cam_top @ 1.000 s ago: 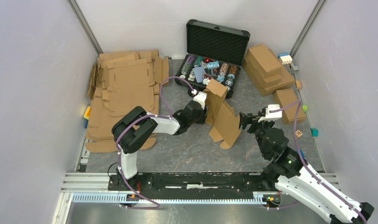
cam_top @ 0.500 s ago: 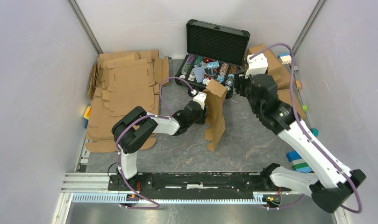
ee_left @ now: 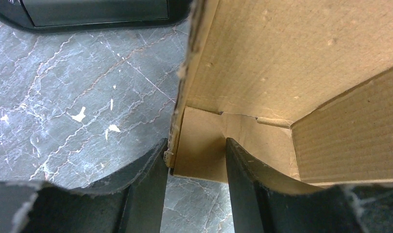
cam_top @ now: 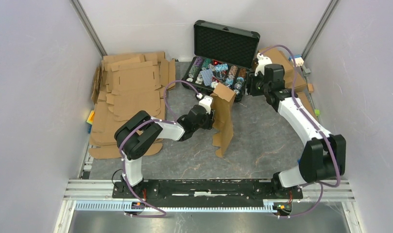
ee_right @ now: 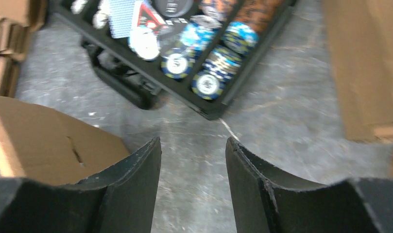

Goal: Fold the paper box

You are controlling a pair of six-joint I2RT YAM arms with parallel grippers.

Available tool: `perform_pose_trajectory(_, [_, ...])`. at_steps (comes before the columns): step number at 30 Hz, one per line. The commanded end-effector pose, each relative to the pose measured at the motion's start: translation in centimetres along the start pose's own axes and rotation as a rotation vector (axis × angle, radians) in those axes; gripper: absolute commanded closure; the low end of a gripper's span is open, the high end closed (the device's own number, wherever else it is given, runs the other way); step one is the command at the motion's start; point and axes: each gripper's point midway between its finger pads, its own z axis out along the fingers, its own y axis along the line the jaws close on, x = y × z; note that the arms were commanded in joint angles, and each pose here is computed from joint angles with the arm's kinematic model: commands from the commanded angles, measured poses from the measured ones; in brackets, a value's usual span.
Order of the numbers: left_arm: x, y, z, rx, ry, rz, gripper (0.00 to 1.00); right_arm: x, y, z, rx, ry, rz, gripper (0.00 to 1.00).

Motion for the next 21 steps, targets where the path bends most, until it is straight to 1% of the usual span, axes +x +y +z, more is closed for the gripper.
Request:
perform_pose_trajectory(1, [3.4,1.2,-1.0,-0.011,0.115,0.026,0.47,-1.7,5.8,1.5,-0.324,-0.067,-0.004,0.44])
perform_pose_trajectory(4, [3.4,1.4,-0.9,-0.008,0.118,0.008,0.47,0.2,7.7,2.4,-0.414,-0.026,-0.018,0.45])
perform_pose_trajectory(8, [3.8,1.3,-0.7,0.013,0.138,-0.01,0.46,4.0,9.6,3.5,-0.437,0.038,-0.073,0.45])
perform_pose_trajectory(10, [3.6,1.3,-0.7,0.01,0.134,-0.015,0.44,6.0,9.7,4.0,-0.436,0.07,-0.074,0.45])
perform_pose_trajectory(14, [2.8,1.6,-1.2,-0.002,0.104,-0.006,0.32,7.4,9.6,4.6,-0.435,0.079,-0.07,0.45])
perform_pose_trajectory(17, [2.5,1.6,-1.4,-0.003,0.102,-0.004,0.29,7.4,9.4,4.8,-0.418,0.078,-0.072,0.46])
perform_pose_trajectory(21, [2.1,1.7,-2.0,-0.008,0.102,-0.006,0.26,7.6,8.6,4.9,-0.369,0.077,-0.076,0.47])
